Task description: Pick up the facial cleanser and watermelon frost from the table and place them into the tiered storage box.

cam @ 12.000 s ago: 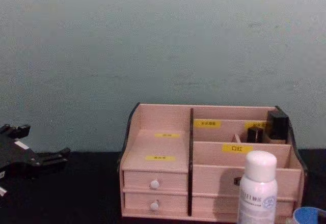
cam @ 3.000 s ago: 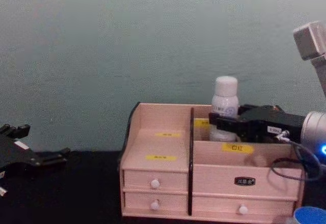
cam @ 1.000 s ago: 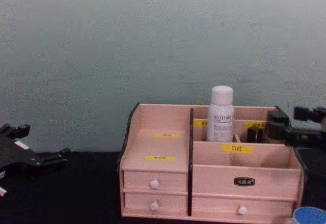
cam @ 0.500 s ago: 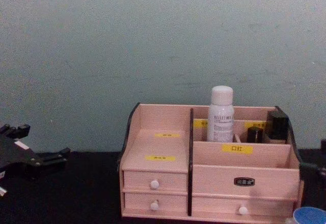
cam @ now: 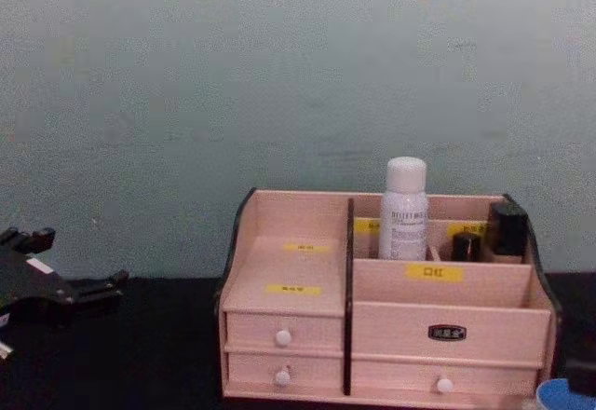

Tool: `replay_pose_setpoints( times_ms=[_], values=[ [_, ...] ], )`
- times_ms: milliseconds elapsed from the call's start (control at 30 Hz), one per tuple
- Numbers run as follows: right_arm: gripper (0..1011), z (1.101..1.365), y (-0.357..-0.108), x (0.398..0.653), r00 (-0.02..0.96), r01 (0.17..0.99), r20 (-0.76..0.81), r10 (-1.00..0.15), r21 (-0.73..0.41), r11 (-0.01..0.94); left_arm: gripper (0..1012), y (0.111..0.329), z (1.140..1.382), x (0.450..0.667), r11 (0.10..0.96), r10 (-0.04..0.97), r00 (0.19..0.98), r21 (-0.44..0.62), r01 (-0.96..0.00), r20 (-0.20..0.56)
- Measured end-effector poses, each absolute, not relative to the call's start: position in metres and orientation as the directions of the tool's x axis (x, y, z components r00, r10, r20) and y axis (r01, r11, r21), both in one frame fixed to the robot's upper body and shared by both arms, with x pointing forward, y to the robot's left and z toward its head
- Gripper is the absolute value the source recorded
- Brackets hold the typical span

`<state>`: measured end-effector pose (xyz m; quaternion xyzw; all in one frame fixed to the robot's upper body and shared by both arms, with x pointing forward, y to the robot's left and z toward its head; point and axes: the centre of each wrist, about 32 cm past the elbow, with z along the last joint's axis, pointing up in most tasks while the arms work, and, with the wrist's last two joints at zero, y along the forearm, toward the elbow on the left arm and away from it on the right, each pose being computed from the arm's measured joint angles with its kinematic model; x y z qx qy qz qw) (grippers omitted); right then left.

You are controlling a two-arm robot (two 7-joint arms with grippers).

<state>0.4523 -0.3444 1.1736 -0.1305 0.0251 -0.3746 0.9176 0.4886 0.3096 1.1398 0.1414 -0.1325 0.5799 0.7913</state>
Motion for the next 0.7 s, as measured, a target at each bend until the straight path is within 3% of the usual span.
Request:
replay_pose_setpoints(
  times_ms=[700],
  values=[
    [1002, 1.161, -0.341, 0.462, 0.707, 0.669, 0.024, -0.707, -0.347, 0.657, 1001, 0.310, 1.140, 0.489, 0.287, 0.880, 0.292, 0.070, -0.955, 0.374]
  ],
)
